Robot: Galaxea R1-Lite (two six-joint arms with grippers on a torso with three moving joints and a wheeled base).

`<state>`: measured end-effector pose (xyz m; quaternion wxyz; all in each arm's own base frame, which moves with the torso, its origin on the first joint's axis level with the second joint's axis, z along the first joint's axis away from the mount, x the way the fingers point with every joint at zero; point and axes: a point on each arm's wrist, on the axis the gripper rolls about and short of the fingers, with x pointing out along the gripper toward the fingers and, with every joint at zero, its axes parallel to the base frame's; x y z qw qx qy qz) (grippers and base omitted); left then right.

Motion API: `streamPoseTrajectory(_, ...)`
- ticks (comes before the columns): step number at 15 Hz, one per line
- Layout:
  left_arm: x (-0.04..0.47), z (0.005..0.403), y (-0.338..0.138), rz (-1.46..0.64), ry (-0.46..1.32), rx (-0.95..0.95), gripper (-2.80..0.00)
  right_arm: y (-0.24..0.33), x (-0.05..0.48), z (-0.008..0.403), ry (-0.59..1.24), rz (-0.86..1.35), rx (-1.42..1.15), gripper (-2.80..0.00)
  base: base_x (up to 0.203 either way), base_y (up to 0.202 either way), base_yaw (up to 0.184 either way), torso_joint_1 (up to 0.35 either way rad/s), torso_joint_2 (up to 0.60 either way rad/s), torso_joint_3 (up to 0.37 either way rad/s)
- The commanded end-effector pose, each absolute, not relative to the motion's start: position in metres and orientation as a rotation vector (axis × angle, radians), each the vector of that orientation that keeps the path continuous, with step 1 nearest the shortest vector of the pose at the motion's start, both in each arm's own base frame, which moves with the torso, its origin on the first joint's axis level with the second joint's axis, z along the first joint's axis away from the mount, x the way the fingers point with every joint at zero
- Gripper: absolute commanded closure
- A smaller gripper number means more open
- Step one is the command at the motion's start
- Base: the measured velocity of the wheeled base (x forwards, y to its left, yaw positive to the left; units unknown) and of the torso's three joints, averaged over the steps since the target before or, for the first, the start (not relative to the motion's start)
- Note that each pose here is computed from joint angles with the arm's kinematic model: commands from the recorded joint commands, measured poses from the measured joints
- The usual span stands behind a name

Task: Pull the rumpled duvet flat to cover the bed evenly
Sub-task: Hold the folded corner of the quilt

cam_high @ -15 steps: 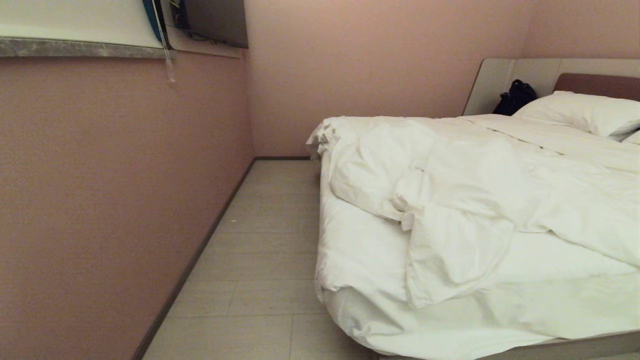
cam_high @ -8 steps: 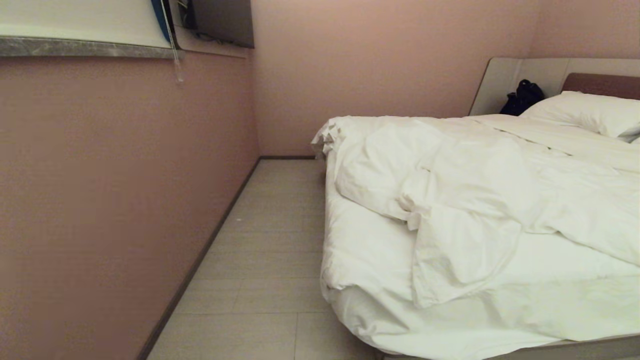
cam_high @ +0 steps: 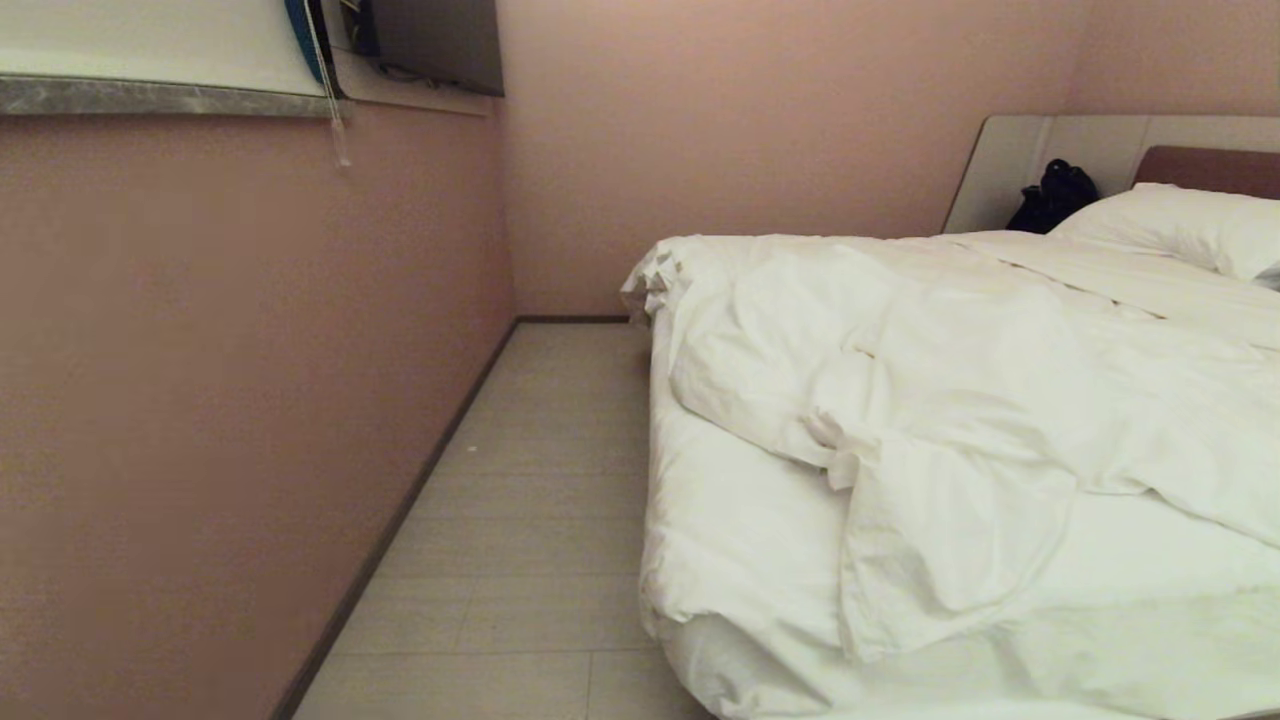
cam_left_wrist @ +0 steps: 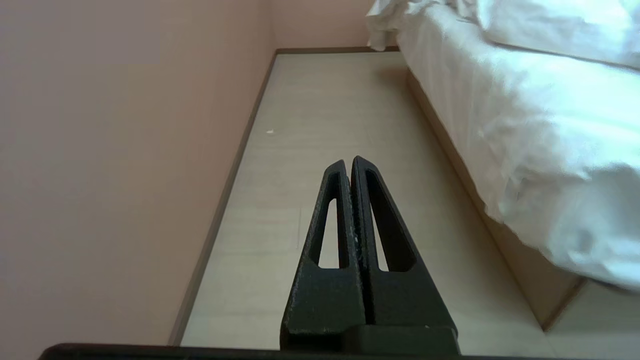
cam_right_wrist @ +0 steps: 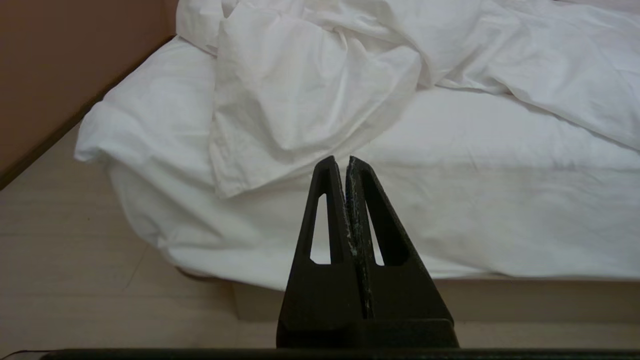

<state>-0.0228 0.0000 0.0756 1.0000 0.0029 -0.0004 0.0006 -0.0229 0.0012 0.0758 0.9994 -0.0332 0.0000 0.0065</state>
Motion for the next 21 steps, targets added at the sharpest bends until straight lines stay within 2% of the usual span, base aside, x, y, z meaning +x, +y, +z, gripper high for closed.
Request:
streamPoseTrajectory(1,-0.0228,0.0756,0.0000,0.002,-0.002,0.006,0.00,0.0012,-0.0229,0.0757,0.000,0.014,-0.067,0.00,0.191,0.000,-0.001,0.000,0.00,0.005)
streamPoseTrajectory(7,-0.0228,0.0755,0.0001,0.002,0.000,0.002,0.00,0.0012,-0.0229,0.0757,0.000,0.014,-0.067,0.00,0.166,0.000,-0.001,0.006,0.00,0.002)
streamPoseTrajectory(21,-0.0228,0.0755,0.0001,0.003,0.000,0.002,0.00,0.0012,-0.0229,0.0759,-0.002,0.012,-0.064,0.00,0.000,0.000,0.000,0.000,0.00,0.000)
